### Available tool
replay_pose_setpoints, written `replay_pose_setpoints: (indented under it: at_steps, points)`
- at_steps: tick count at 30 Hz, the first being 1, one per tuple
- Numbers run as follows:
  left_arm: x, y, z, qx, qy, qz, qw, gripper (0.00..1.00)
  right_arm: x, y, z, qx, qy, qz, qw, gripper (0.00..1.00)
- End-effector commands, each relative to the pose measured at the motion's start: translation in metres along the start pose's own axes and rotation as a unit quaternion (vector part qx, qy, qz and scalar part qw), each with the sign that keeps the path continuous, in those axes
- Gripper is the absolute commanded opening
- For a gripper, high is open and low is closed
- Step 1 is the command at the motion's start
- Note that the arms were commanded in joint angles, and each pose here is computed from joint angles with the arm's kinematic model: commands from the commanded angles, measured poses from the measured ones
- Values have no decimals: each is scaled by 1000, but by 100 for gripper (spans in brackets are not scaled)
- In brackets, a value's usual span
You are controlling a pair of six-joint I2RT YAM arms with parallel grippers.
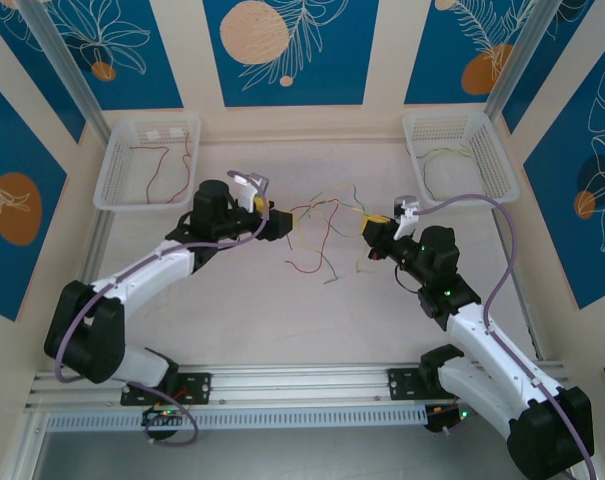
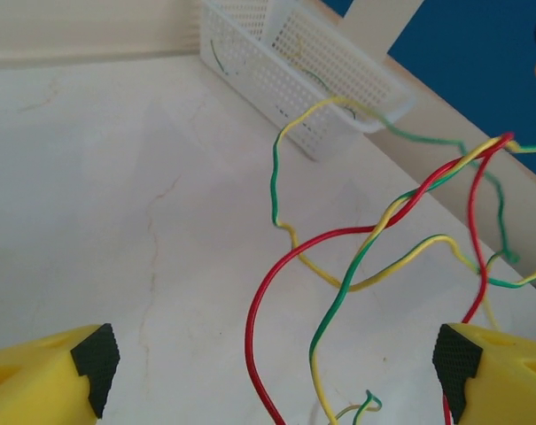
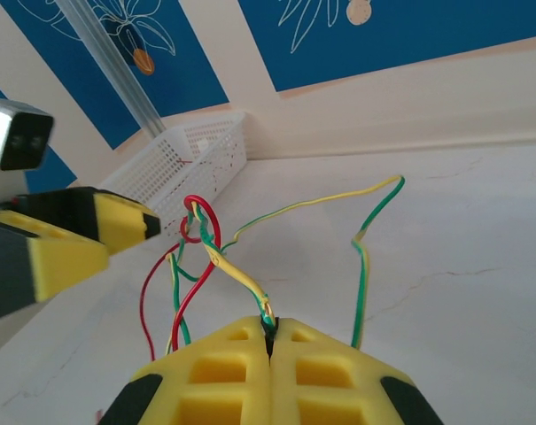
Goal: Untangle the cables
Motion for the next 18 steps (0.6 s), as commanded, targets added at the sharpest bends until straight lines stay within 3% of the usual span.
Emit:
replay_pose_setpoints:
  at_steps: [1, 5, 8, 14, 18]
  points:
    - [7, 2, 3, -8, 4, 2, 1000, 89, -4, 9, 8, -19, -20, 19, 999, 0]
    - [24, 1, -4, -22, 21, -18, 999, 86, -5, 11, 10, -23, -23, 20, 999, 0]
    - [36, 1, -11, -27, 33, -21, 999, 77, -5, 11, 11, -23, -23, 19, 999, 0]
    - [36, 7, -5, -20, 14, 2, 1000, 18, -6, 9, 9, -25, -19, 9, 999, 0]
    - [29, 7, -2, -7, 13, 20, 1000, 0, -7, 6, 8, -27, -20, 0, 999, 0]
Point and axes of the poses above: each hand's point on the last joint's axis, 136 mm out from that joint toward the fingers, its own x axis out along the fingers, its own y axis along the line the jaws close on, z = x × y, the point moved 2 cm from there along -x, back along the fingers, and after that the axes turned 3 degrees about -x, right-handed, at the moved point
